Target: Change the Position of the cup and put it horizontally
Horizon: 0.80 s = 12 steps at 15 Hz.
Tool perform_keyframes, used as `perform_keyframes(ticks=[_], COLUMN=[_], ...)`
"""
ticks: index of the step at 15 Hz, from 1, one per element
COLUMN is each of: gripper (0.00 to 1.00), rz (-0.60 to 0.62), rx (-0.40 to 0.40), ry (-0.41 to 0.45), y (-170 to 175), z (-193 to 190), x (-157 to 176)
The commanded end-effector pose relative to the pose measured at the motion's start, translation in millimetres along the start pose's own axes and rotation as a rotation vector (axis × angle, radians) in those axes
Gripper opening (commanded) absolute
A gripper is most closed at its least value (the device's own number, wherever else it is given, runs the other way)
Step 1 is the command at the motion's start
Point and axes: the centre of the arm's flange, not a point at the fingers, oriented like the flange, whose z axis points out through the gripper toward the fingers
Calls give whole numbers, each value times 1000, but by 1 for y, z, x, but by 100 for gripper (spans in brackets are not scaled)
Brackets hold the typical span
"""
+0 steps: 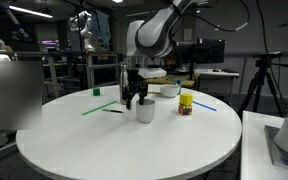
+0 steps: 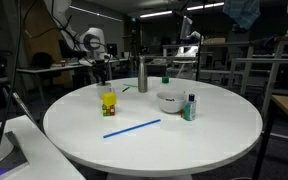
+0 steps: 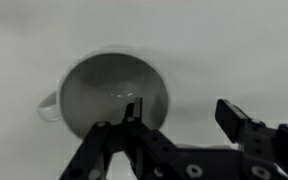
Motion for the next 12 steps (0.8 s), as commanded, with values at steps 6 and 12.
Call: perform_keyframes(ticks=[6, 12], gripper=[9, 1], rz=[33, 46], rx=[-18, -10], ry=[-23, -34], y=[-3, 0], z=[-3, -9], x=[12, 16])
